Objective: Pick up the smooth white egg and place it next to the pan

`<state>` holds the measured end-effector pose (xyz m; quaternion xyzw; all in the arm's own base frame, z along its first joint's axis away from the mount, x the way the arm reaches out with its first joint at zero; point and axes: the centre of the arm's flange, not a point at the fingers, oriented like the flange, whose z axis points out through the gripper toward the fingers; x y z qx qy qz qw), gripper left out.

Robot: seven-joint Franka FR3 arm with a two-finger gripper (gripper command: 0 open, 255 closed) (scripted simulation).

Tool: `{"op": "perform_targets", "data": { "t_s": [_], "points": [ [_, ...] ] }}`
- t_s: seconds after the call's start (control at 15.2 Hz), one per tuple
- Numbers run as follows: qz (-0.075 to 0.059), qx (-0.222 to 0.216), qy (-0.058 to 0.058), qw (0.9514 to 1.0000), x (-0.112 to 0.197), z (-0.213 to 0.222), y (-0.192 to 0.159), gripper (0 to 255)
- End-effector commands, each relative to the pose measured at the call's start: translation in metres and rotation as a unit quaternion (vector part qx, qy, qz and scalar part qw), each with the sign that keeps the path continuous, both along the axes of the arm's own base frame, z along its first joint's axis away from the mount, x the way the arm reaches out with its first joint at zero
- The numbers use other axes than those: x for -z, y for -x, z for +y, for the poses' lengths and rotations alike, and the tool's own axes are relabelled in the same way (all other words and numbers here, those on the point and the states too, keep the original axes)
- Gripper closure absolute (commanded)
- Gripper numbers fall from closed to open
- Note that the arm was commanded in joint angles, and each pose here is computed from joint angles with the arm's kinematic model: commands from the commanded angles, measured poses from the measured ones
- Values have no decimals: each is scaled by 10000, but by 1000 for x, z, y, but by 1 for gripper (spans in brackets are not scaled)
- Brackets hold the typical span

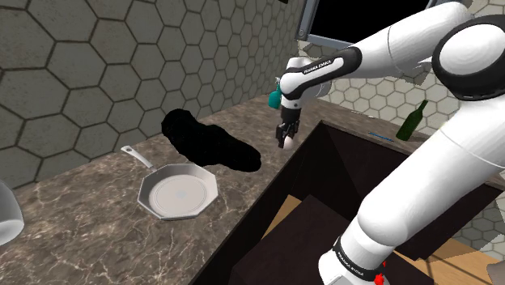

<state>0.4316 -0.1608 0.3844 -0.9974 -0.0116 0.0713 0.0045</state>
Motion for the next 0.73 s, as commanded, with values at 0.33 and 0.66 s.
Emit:
{"op": "perform_targets", "data": {
  "t_s": [0.33,0.66],
  "points": [
    [1,3,1,10000,-1,89,11,255],
    [1,3,1,10000,-1,154,19,255]
  ]
}}
